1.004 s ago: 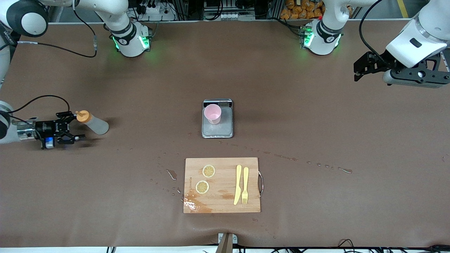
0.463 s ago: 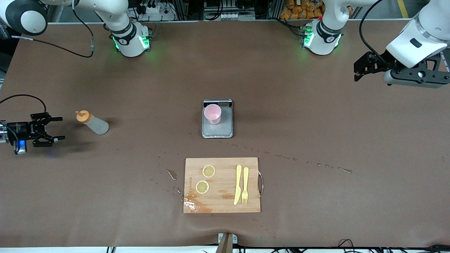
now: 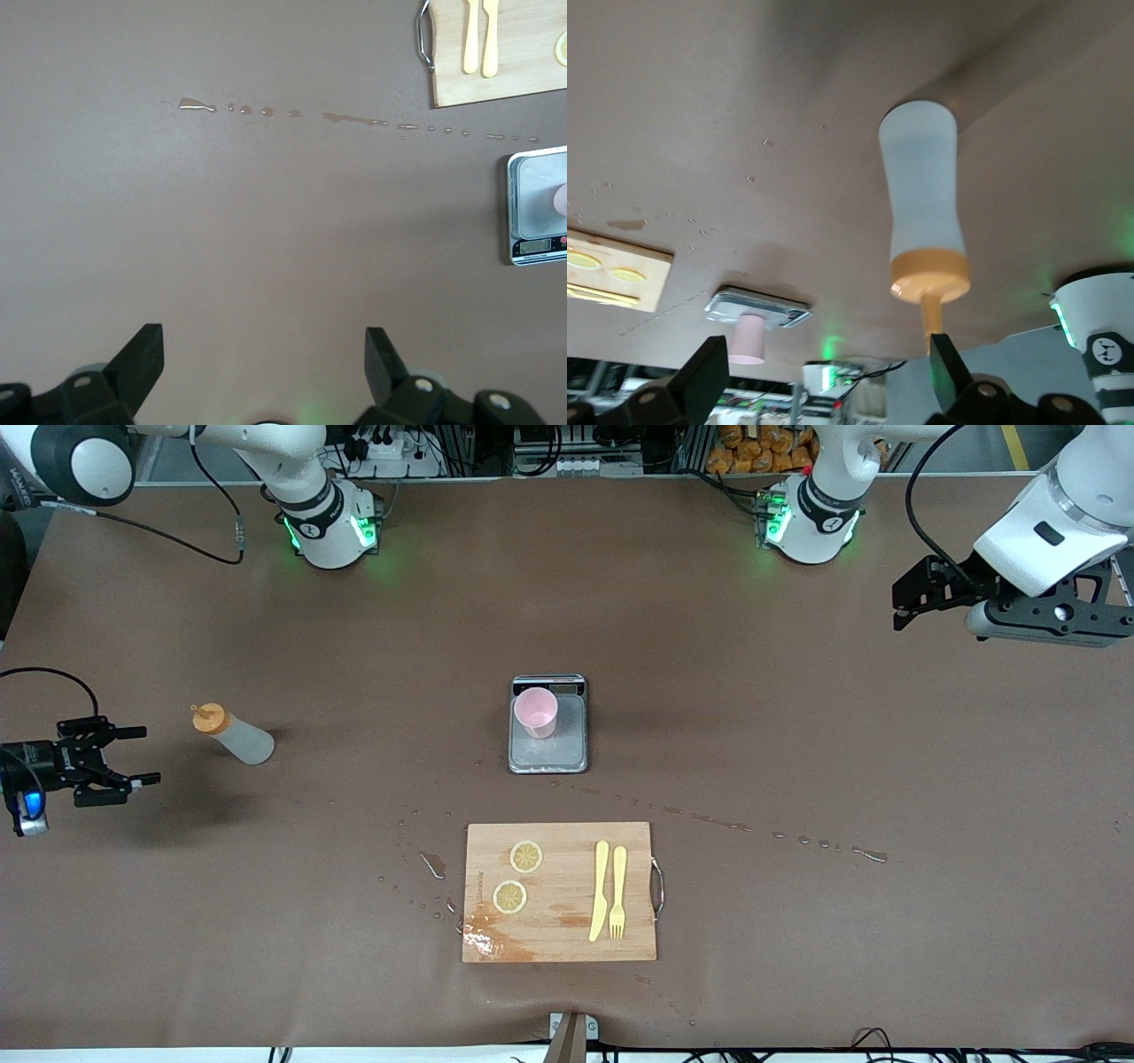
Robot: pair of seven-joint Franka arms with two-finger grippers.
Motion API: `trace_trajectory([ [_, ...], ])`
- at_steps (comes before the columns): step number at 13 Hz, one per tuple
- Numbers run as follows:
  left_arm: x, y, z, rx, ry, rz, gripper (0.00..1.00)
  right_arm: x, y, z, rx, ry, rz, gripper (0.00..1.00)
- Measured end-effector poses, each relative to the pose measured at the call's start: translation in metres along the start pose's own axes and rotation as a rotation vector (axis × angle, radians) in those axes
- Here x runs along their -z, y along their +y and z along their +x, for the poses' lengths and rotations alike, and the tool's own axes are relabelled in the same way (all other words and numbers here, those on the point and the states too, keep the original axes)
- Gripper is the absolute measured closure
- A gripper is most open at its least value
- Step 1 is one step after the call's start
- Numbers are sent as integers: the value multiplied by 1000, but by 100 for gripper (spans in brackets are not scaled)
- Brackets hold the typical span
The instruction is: Add sauce to pink cup with both arms
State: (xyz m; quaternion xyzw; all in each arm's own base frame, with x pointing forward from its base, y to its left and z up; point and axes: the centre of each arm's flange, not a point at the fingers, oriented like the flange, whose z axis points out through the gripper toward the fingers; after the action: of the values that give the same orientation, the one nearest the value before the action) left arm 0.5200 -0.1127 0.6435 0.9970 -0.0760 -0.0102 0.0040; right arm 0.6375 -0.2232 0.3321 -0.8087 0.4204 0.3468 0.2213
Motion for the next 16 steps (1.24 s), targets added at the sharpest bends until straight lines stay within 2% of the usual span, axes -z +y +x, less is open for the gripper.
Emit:
trace_trajectory([
  [4, 0, -1, 0, 2, 0, 0, 0, -1, -74, -100, 138, 113, -99, 0],
  [6, 0, -1, 0, 2, 0, 0, 0, -10, -100, -141, 188, 174, -172, 0],
  [10, 0, -1, 0, 3, 0, 0, 0, -27, -129, -186, 248, 263, -283, 0],
  [12, 0, -1, 0, 3, 0, 0, 0, -27, -142, -226, 325, 350, -342, 0],
  [16, 0, -2, 0, 3, 0, 0, 0, -5, -147, -325, 571, 554, -388, 0],
])
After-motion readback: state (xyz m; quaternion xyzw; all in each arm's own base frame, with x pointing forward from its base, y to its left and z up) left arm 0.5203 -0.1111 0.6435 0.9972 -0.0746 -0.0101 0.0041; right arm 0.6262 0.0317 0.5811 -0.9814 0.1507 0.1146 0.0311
